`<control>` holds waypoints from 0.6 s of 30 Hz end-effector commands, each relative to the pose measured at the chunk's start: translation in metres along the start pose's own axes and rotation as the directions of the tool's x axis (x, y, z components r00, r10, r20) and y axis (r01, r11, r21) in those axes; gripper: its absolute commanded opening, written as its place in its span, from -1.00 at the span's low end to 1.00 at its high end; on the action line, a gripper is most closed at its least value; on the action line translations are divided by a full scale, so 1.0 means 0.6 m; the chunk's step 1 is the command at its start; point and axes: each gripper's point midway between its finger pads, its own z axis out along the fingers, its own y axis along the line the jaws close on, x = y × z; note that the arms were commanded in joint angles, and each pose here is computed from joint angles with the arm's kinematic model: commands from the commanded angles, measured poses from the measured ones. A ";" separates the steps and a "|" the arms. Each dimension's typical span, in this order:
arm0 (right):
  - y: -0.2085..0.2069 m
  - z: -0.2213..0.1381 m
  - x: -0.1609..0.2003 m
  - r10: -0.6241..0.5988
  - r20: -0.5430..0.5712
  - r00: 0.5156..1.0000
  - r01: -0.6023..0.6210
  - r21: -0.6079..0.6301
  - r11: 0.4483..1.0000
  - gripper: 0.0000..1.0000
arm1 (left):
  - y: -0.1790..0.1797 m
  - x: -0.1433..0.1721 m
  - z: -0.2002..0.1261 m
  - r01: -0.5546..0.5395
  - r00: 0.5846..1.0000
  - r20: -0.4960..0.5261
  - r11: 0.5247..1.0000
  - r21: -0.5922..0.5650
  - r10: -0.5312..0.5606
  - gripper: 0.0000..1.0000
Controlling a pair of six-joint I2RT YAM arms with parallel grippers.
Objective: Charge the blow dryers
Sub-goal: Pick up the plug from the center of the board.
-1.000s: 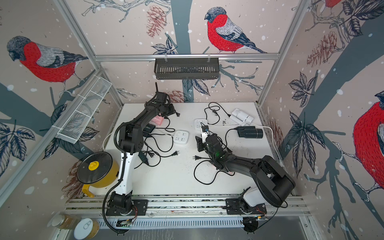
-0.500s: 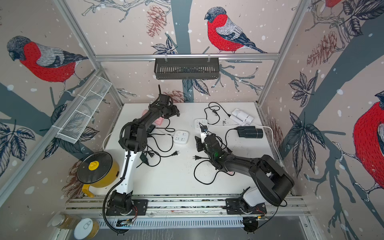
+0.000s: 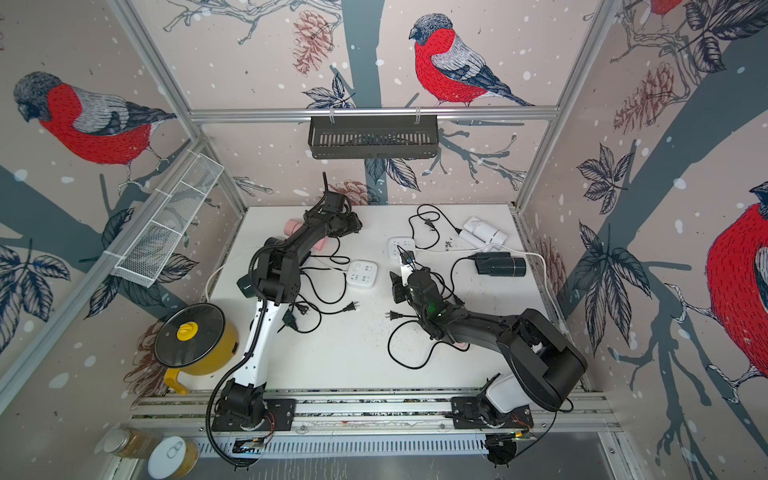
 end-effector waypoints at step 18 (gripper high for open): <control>0.000 0.006 -0.006 -0.017 0.009 1.000 0.017 0.022 1.000 -0.14 | 0.082 0.033 -0.004 -0.098 0.994 -0.062 0.960 -0.263 0.085 -0.27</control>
